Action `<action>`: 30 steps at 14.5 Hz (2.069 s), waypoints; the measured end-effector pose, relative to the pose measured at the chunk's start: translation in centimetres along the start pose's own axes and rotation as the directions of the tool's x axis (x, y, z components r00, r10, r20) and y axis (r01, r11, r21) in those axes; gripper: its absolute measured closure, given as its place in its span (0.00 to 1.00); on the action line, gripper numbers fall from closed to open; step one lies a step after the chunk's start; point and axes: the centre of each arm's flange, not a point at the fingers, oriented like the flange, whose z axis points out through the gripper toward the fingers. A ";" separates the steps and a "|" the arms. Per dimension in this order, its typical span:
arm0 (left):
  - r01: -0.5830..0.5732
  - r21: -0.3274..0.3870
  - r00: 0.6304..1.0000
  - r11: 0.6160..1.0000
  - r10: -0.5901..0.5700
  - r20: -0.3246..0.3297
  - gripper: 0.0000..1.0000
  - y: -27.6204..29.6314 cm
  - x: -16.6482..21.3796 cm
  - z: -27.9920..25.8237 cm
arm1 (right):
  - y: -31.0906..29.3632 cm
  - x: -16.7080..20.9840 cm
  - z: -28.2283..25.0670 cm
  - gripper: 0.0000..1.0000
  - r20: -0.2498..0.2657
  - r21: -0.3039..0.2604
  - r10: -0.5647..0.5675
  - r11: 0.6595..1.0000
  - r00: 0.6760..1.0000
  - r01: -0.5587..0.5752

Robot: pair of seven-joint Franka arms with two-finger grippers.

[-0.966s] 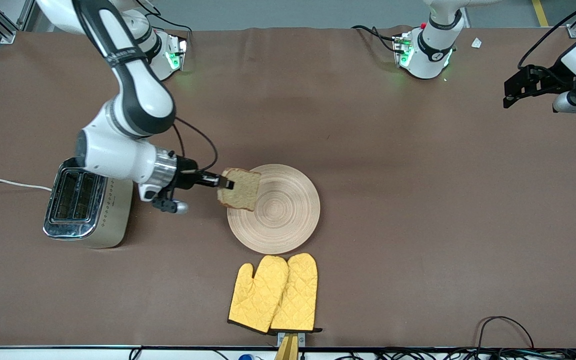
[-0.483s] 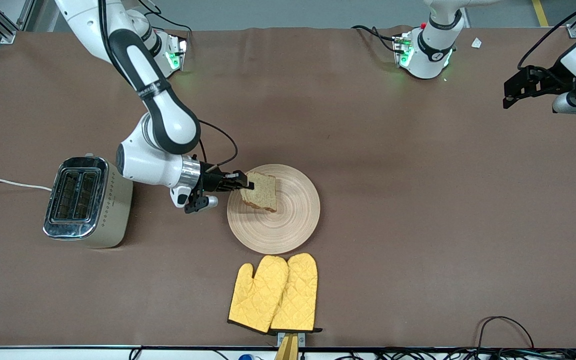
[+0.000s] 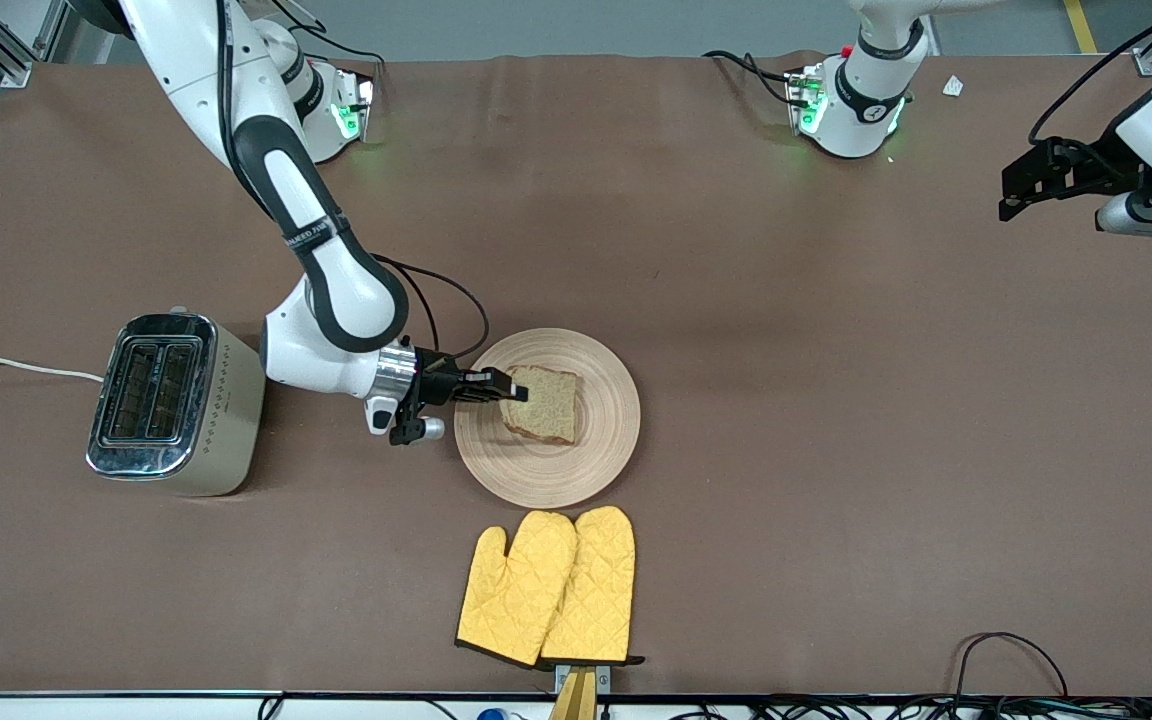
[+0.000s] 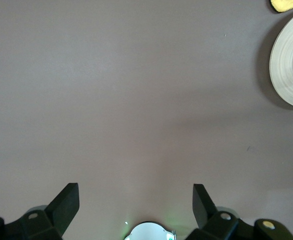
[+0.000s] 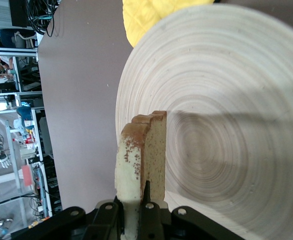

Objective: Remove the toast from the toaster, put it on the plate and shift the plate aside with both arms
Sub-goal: 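Carry the toast with the right gripper over the wooden plate, then release the toast onto the plate while the left gripper reaches the plate rim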

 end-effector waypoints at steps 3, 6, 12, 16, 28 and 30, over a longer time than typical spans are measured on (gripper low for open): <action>0.040 -0.056 0.999 0.998 -0.040 0.007 0.00 -2.0 0.3 0.4 | 0.3 -0.1 0.2 0.89 -0.001 -0.002 0.070 0.998 0.998 -0.070; 0.076 -0.126 0.997 0.989 -0.075 0.014 0.00 -4.2 1.3 1.0 | 1.8 -0.7 0.4 0.89 0.006 -0.022 0.112 0.994 0.994 -0.112; 0.125 -0.327 0.991 0.937 -0.105 0.079 0.00 -6.1 7.8 9.1 | 4.8 -2.0 -0.5 0.89 0.045 -0.126 0.099 0.988 0.994 -0.093; 0.101 -0.490 0.993 0.866 -0.058 0.102 0.00 -5.0 12.0 15.6 | 4.0 -1.1 -4.3 0.86 0.110 -0.229 0.097 0.971 0.989 -0.070; -0.207 -0.779 0.969 0.592 0.232 -0.080 0.08 3.0 18.5 34.0 | 3.7 -2.0 -3.8 0.00 0.139 -0.264 0.104 0.962 0.985 -0.064; -0.260 -0.802 0.954 0.538 0.273 -0.126 0.14 5.3 18.8 37.2 | 3.1 -2.2 -3.3 0.00 0.137 -0.268 0.120 0.960 0.983 -0.080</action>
